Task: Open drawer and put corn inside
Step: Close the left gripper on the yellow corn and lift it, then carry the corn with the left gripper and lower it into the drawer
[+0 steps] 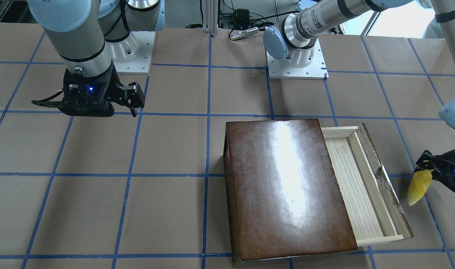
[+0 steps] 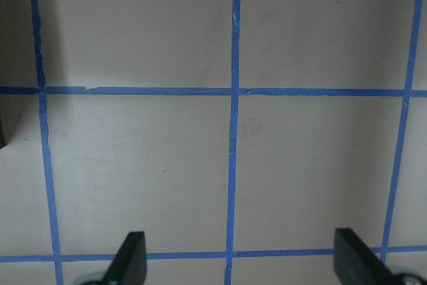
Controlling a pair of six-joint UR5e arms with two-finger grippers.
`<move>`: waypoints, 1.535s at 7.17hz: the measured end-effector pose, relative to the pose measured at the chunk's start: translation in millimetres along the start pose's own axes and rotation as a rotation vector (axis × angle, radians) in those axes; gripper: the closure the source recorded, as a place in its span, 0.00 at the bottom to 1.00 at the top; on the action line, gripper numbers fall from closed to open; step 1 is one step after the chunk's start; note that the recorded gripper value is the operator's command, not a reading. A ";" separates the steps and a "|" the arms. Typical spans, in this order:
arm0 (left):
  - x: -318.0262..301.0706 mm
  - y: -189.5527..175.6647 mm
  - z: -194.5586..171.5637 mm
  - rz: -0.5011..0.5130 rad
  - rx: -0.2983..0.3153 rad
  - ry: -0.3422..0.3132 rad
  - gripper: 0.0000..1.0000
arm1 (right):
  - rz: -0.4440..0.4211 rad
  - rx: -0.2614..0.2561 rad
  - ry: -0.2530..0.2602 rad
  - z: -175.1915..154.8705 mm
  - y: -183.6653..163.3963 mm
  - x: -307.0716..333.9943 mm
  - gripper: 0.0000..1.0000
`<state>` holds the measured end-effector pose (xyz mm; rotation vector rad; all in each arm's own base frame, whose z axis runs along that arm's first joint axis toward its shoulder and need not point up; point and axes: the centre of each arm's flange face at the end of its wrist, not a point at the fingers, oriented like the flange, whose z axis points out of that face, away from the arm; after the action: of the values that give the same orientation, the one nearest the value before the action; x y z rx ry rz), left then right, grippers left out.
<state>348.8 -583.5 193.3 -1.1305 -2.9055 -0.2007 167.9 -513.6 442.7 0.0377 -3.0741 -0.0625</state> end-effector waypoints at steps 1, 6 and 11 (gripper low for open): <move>-5.4 -2.7 -19.8 -0.013 0.003 -0.021 1.00 | 0.000 0.001 0.000 -0.4 0.2 0.0 0.00; 26.3 -59.6 -155.9 -0.162 0.027 -0.056 1.00 | 0.000 0.002 -0.001 -0.4 0.1 -0.1 0.00; 118.5 -131.3 -252.6 -0.447 0.104 -0.021 1.00 | 0.000 0.001 -0.002 -0.2 0.0 -0.2 0.00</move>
<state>165.2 -631.5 436.3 -0.4594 -3.1014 -0.0398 168.1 -513.5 443.0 0.0376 -3.0766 -0.0613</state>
